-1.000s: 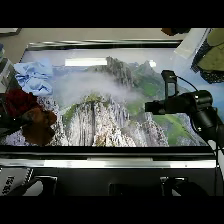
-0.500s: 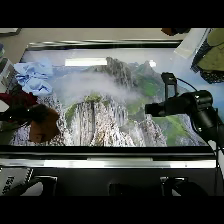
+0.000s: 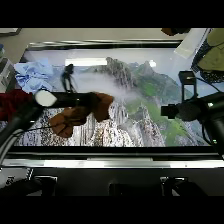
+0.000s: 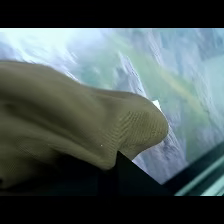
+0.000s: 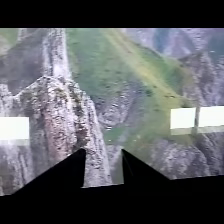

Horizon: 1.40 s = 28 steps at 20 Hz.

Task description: Fold the clothes and pants, and hang the long-sleeved shirts on hangers.

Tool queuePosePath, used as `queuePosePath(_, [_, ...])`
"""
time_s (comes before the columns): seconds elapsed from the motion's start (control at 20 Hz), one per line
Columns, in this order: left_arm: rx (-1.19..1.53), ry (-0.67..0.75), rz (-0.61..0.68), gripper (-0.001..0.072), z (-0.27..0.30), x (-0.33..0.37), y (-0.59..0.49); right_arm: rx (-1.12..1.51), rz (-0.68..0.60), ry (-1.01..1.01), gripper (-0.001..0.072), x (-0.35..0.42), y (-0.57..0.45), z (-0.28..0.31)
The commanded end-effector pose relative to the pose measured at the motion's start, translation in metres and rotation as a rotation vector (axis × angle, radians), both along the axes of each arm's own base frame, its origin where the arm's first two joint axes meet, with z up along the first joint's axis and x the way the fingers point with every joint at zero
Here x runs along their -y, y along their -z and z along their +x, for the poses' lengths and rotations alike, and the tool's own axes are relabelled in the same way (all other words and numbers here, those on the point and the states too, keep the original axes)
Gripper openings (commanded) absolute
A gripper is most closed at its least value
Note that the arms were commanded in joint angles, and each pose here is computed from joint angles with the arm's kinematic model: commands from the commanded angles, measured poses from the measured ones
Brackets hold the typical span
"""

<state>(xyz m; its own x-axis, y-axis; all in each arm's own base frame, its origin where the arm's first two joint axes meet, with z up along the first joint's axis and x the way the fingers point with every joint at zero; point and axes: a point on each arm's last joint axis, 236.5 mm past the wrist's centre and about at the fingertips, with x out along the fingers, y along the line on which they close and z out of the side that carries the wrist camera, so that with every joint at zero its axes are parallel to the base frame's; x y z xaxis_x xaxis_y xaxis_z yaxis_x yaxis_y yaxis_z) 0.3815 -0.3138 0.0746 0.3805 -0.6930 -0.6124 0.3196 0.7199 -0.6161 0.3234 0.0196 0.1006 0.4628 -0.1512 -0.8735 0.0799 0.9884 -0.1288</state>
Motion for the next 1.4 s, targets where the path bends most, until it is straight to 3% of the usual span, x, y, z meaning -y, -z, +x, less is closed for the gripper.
queuePosePath(0.0, [-0.15,0.093,-0.011,0.0017,-0.043,0.079,0.065,0.062,-0.162,0.093,0.0318,0.047,-0.029,-0.011])
queuePosePath(0.1, [-0.273,0.133,0.023,0.0024,-0.067,0.094,0.112,0.065,-0.195,0.109,0.0318,0.056,-0.035,-0.016])
queuePosePath(0.25, [-0.363,0.164,0.046,0.0333,-0.079,0.088,0.132,0.065,-0.192,0.105,0.0354,0.055,-0.033,-0.014])
queuePosePath(0.35, [-0.352,0.178,0.038,0.0339,-0.069,0.07,0.118,0.104,-0.144,0.086,0.0526,0.044,-0.034,-0.005])
queuePosePath(0.4, [-0.34,0.18,0.034,0.0402,-0.062,0.057,0.108,0.134,-0.07,0.096,0.0527,0.03,-0.034,0.001])
queuePosePath(0.45, [-0.325,0.174,0.038,0.0531,-0.054,0.04,0.097,0.19,0.031,0.118,0.0523,0.014,-0.036,0.013])
queuePosePath(0.5, [-0.313,0.16,0.045,0.0607,-0.045,0.021,0.086,0.233,0.108,0.145,0.052,0.002,-0.039,0.023])
queuePosePath(0.65, [-0.285,0.105,0.085,0.0625,-0.027,-0.048,0.055,0.132,0.281,0.307,0.0525,0.0,-0.009,0.036])
queuePosePath(0.8, [-0.254,0.014,0.111,0.0625,-0.015,-0.113,0.026,0.016,0.74,0.268,0.0548,-0.037,0.016,0.072])
queuePosePath(0.9, [-0.221,-0.068,0.126,0.0624,-0.003,-0.151,0.014,-0.042,0.939,0.206,0.0552,-0.054,0.033,0.093])
queuePosePath(1.0, [-0.211,-0.14,0.119,0.0623,0.007,-0.178,0.009,-0.165,0.986,0.154,0.0553,-0.075,0.075,0.095])
queuePosePath(1.35, [-0.217,-0.242,0.109,0.0608,0.019,-0.218,0.01,-0.415,0.951,0.023,0.0558,-0.158,0.181,0.077])
